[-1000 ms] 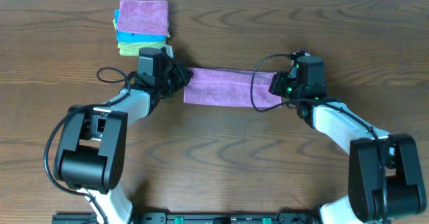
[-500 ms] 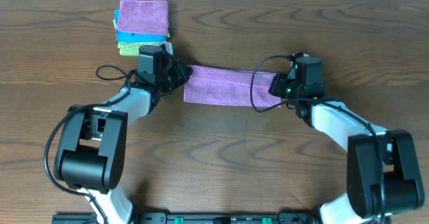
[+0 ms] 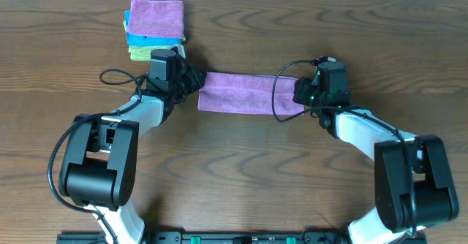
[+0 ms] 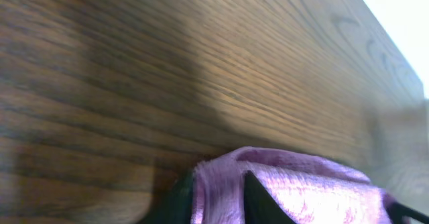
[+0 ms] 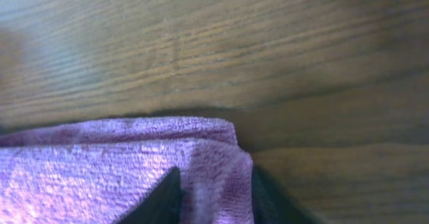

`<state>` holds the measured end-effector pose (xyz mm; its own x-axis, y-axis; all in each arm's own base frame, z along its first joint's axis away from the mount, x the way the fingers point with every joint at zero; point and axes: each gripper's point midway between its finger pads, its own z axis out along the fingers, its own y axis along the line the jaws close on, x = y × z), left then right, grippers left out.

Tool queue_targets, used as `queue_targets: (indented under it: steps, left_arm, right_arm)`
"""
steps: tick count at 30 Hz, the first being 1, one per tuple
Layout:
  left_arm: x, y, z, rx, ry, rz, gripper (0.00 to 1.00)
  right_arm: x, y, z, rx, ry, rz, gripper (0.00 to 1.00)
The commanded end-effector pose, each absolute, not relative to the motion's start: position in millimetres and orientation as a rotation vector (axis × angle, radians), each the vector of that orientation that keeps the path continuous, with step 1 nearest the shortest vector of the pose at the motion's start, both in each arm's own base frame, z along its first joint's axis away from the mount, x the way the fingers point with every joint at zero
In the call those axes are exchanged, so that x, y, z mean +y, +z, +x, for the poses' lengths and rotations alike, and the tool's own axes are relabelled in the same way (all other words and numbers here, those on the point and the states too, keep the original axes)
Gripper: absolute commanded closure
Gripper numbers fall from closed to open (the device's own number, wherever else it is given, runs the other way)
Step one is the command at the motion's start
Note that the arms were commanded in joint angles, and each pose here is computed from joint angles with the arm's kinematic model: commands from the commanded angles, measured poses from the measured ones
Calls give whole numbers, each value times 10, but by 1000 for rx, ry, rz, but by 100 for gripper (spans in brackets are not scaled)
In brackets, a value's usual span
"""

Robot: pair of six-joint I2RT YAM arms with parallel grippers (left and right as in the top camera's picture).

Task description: Fold the cloth

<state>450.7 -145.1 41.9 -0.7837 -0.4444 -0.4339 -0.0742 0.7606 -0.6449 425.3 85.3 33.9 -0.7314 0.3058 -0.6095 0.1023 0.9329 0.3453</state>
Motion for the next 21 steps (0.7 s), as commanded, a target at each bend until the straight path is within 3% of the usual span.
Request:
queue_targets:
  steps: [1,4,8,11,16,19,21]
  left_arm:
    - [-1399,426,4593,2355,-786,-348,62]
    - [-1395,433,4599,2352,-784,-340,46]
    - [-1375,520,4641,2332,-788,-287,41]
    - [-1328,653,4701,2308,-813,-277,40]
    - [-1305,876,4738,2302,-866,-271,46]
    - [-1343,1048,4737,2295,-892,-253,51]
    - [-1376,1159,4735,2289,-901,-241,61]
  right_arm:
    - [833,357,4303,2372,351,285,61]
    - [836,369,4305,2369,353,285,60]
    - [840,453,4312,2353,361,281,59]
    - [840,599,4317,2325,368,277,52]
    - [831,881,4278,2284,379,272,39]
    - [820,1036,4221,2269,382,270,37]
    - [808,1113,4171,2269,381,271,37]
